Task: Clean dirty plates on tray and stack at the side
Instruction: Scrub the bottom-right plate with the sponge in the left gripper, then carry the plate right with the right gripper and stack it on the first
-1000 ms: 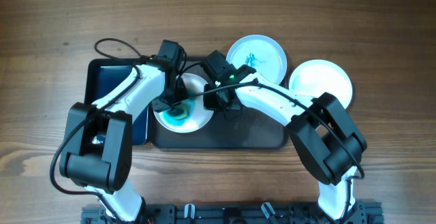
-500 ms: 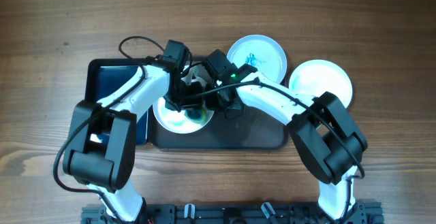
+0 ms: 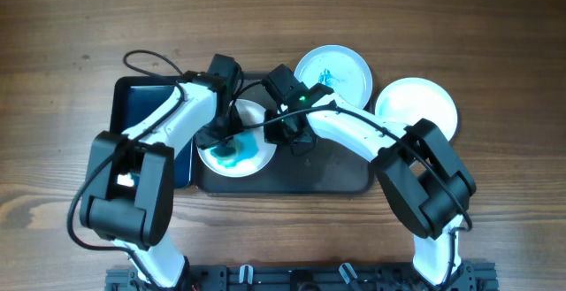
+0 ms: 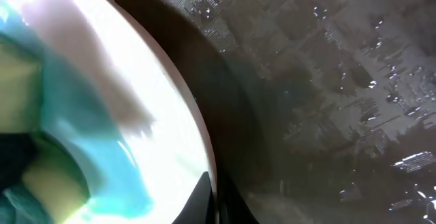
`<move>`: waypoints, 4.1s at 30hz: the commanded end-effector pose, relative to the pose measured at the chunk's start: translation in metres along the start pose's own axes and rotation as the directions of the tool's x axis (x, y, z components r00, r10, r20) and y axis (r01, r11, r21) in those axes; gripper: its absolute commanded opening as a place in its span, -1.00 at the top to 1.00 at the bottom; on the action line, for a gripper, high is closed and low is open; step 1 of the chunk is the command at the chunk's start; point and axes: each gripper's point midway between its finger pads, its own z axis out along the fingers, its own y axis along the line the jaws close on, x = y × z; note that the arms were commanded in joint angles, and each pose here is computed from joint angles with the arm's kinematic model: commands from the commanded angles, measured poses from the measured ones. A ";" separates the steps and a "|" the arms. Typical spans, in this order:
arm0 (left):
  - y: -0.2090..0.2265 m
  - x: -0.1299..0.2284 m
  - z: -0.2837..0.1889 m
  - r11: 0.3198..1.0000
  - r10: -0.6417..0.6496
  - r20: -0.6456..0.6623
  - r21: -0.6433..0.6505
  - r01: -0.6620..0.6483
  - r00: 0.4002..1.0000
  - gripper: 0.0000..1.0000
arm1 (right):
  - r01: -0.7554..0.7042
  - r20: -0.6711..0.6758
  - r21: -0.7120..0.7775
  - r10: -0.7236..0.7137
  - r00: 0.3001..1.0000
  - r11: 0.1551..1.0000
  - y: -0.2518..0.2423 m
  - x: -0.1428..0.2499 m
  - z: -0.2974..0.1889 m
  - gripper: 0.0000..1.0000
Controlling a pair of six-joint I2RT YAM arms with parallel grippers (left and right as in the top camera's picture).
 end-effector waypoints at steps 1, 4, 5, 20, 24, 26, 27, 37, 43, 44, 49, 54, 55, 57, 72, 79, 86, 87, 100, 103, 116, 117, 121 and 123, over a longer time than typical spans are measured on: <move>-0.079 0.049 -0.015 0.849 0.356 -0.110 0.452 -0.272 0.928 0.92 | 0.016 -0.021 0.003 -0.016 1.000 1.000 -0.002 0.004 0.007 0.91; -0.091 0.041 -0.015 0.827 0.383 -0.040 0.459 -0.323 0.923 0.92 | 0.023 -0.022 0.003 -0.023 0.999 1.000 -0.002 0.004 0.007 0.91; -0.088 0.031 -0.012 0.856 0.343 -0.017 0.418 -0.305 0.939 0.92 | 0.023 -0.022 0.004 -0.023 0.999 1.000 -0.002 0.004 0.007 0.91; 0.044 -0.044 -0.043 0.957 -0.103 0.190 -0.249 0.150 0.976 0.92 | 0.030 -0.021 -0.003 -0.030 0.999 1.000 0.000 0.004 0.007 0.91; 0.011 -0.045 -0.066 0.997 -0.041 0.090 -0.065 0.047 0.995 0.92 | 0.047 -0.030 -0.017 -0.048 0.998 0.999 0.002 0.005 0.007 0.91; 0.001 -0.052 -0.085 0.998 -0.026 0.073 0.050 0.023 0.997 0.92 | 0.059 -0.039 -0.028 -0.060 0.997 0.998 0.004 0.007 0.007 0.91; 0.002 -0.058 -0.098 0.996 -0.034 0.080 0.091 0.027 0.996 0.92 | 0.077 -0.042 -0.037 -0.078 0.996 0.996 0.005 0.008 0.006 0.92; 0.079 -0.090 -0.131 0.968 -0.234 0.134 0.126 0.217 0.963 0.92 | 0.217 0.175 0.101 -0.232 0.957 0.971 0.005 -0.018 -0.072 0.91; 0.082 -0.097 -0.133 0.963 -0.250 0.154 0.138 0.230 0.956 0.92 | 0.166 0.371 0.515 -0.394 0.841 0.841 -0.023 -0.028 -0.146 0.91; 0.082 -0.097 -0.133 0.963 -0.250 0.157 0.139 0.230 0.955 0.92 | 0.154 0.394 0.582 -0.442 0.806 0.799 -0.023 -0.029 -0.159 0.91; 0.082 -0.097 -0.133 0.963 -0.250 0.157 0.140 0.229 0.955 0.92 | 0.056 0.429 0.819 -0.675 0.600 0.571 -0.002 -0.027 -0.210 0.91; 0.082 -0.097 -0.133 0.963 -0.250 0.157 0.140 0.229 0.955 0.92 | -0.032 0.401 0.904 -0.816 0.416 0.427 0.042 -0.013 -0.247 0.91; 0.082 -0.098 -0.133 0.963 -0.250 0.158 0.140 0.229 0.955 0.92 | -0.063 0.401 0.909 -0.828 0.391 0.411 0.048 -0.009 -0.254 0.91; 0.081 -0.099 -0.133 0.963 -0.251 0.162 0.142 0.229 0.954 0.92 | -0.112 0.403 0.914 -0.844 0.355 0.389 0.057 -0.005 -0.266 0.91; 0.080 -0.098 -0.133 0.962 -0.250 0.157 0.152 0.226 0.956 0.92 | 0.379 0.394 0.374 -0.514 0.761 0.847 0.064 0.028 -0.143 0.91; 0.067 -0.094 -0.133 0.966 -0.223 0.148 0.167 0.198 0.964 0.92 | 0.042 0.351 -0.016 -0.033 0.936 0.999 -0.009 -0.020 -0.198 0.91; 0.055 -0.090 -0.133 0.976 -0.172 0.154 0.158 0.148 0.973 0.92 | -0.504 0.481 0.105 0.399 0.780 0.857 -0.186 -0.034 -0.270 0.91; 0.055 -0.090 -0.133 0.977 -0.166 0.154 0.157 0.142 0.974 0.92 | -0.568 0.499 0.147 0.435 0.750 0.810 -0.212 -0.028 -0.276 0.91; 0.055 -0.089 -0.133 0.978 -0.165 0.149 0.155 0.142 0.975 0.92 | -0.727 0.514 0.218 0.557 0.652 0.651 -0.338 0.012 -0.220 0.92; 0.055 -0.088 -0.133 0.978 -0.165 0.147 0.154 0.143 0.975 0.92 | -0.723 0.492 0.220 0.565 0.662 0.655 -0.341 0.014 -0.204 0.59; 0.049 -0.090 -0.134 0.973 -0.165 0.146 0.187 0.136 0.975 0.92 | -0.217 0.442 -0.045 0.214 0.871 0.975 -0.207 -0.071 -0.234 -0.03; 0.049 -0.089 -0.134 0.973 -0.164 0.145 0.189 0.135 0.976 0.92 | -0.185 0.437 -0.046 0.186 0.880 0.982 -0.195 -0.075 -0.229 -0.05; 0.046 -0.089 -0.134 0.973 -0.158 0.147 0.190 0.129 0.976 0.92 | -0.151 0.319 -0.055 0.161 0.934 0.987 -0.161 -0.074 -0.176 -0.04; 0.047 -0.089 -0.134 0.973 -0.158 0.147 0.189 0.129 0.976 0.92 | -0.158 0.262 -0.047 0.165 0.951 0.986 -0.154 -0.070 -0.153 0.08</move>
